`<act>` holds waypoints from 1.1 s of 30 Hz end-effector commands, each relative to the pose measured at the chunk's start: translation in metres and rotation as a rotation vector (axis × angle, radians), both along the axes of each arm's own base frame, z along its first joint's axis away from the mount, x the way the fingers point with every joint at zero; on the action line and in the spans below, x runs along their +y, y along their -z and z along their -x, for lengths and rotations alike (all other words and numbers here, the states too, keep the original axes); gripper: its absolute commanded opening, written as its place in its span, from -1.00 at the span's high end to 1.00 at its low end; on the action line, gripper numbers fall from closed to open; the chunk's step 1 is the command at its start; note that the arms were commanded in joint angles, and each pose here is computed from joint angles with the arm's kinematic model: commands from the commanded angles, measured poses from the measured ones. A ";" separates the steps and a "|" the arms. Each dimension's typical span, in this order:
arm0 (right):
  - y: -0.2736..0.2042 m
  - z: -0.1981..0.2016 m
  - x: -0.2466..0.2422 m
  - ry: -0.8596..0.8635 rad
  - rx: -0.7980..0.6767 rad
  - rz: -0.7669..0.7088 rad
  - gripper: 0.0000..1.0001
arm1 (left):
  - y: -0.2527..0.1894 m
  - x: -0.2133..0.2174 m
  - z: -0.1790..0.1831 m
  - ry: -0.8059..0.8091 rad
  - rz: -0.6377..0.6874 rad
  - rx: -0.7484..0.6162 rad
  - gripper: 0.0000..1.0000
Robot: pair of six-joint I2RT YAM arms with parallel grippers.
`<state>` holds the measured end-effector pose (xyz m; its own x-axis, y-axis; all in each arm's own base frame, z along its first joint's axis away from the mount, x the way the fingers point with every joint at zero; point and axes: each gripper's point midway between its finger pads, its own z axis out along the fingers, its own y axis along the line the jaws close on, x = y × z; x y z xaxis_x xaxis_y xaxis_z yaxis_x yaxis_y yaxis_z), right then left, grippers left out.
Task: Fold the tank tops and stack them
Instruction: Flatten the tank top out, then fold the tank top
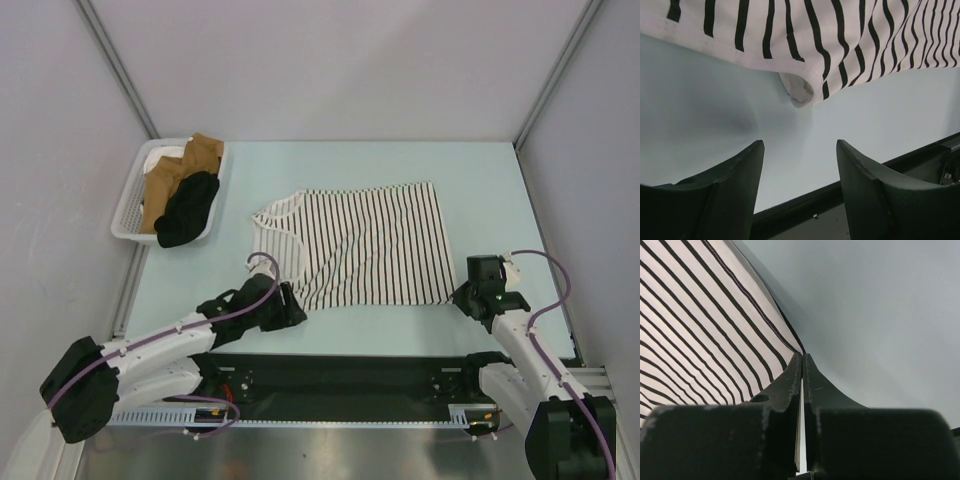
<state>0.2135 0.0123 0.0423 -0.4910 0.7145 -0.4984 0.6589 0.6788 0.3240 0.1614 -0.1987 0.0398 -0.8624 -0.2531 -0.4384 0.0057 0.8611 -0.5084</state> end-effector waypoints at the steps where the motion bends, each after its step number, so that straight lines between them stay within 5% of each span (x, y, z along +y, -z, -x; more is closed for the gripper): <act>1: 0.001 -0.001 -0.004 0.030 0.006 0.007 1.00 | -0.001 -0.015 -0.005 -0.033 0.053 -0.020 -0.26; 12: -0.004 -0.009 -0.003 0.026 -0.033 0.001 1.00 | 0.024 -0.015 -0.032 -0.220 0.015 -0.001 -0.09; 18: -0.006 -0.007 -0.004 0.028 -0.023 0.005 1.00 | 0.039 -0.021 -0.027 -0.182 -0.021 0.052 0.99; 33: -0.052 0.000 -0.013 0.103 -0.120 -0.021 1.00 | -0.012 -0.009 0.001 -0.139 0.073 0.055 0.99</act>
